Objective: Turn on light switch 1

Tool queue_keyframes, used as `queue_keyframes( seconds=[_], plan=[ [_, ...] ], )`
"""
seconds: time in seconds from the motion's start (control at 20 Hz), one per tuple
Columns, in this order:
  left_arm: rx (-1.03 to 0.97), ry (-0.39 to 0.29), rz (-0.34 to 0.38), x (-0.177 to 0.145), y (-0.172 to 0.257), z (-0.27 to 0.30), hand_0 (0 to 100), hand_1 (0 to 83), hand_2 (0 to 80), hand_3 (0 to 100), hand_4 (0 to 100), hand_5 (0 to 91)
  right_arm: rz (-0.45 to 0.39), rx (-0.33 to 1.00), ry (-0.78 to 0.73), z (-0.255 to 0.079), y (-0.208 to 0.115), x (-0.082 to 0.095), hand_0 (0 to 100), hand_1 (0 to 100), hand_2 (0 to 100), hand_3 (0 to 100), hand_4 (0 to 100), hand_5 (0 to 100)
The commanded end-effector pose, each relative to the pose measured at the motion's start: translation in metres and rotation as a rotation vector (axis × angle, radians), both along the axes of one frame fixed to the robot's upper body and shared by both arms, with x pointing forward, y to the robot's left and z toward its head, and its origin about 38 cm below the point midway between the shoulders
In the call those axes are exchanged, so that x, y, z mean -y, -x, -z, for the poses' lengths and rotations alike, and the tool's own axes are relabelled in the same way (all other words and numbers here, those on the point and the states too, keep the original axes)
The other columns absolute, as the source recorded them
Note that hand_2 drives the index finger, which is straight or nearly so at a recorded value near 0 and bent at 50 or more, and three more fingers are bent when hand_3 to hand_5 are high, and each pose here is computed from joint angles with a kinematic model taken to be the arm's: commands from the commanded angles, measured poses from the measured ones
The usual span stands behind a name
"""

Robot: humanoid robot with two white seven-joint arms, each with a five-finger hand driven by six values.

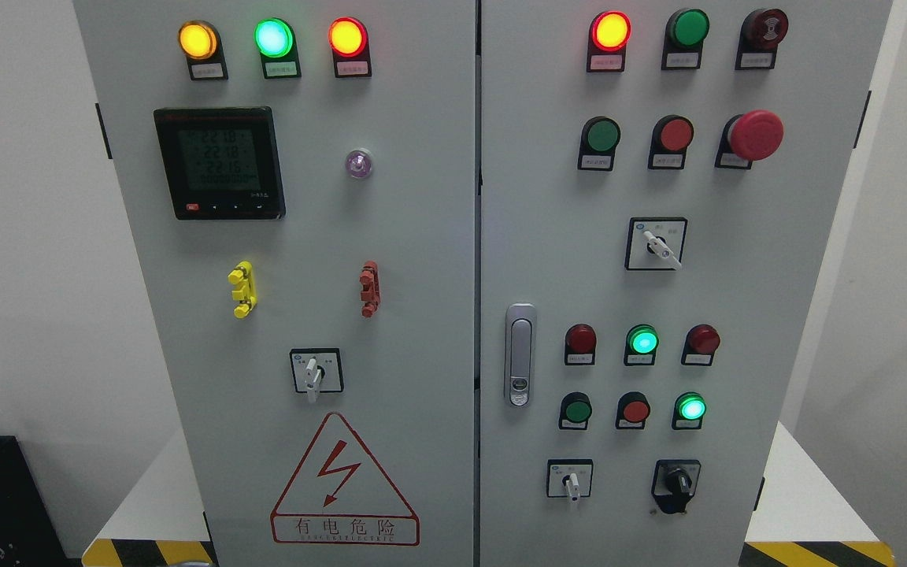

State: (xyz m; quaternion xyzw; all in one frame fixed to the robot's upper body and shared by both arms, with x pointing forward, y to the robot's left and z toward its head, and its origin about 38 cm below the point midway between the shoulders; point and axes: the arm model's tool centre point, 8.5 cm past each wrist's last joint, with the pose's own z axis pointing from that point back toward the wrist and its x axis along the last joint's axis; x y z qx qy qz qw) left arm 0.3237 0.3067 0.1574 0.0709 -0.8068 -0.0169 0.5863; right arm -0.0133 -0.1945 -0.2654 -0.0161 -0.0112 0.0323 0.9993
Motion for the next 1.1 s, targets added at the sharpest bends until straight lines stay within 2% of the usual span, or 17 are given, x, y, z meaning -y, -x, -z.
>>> queue_keyframes(
  seconds=[0.0,0.7,1.05],
  plan=[
    [0.150,0.012,0.040,0.027,-0.010,-0.058,5,53.9,45.5,89,94,87.7,0.024,-0.001,-0.002,0.000,0.000,0.000,0,0,0,0,0,0],
    [0.055,0.120,0.044,0.070,-0.045,-0.076,3,54.0,49.1,93,90,87.3,0.024,-0.001,-0.002,0.000,0.000,0.000,0,0,0,0,0,0],
    [0.014,0.155,-0.024,0.075,-0.055,-0.084,1,56.6,50.3,94,91,87.9,0.024,-0.001,-0.002,0.000,0.000,0.000,0,0,0,0,0,0]
  ],
)
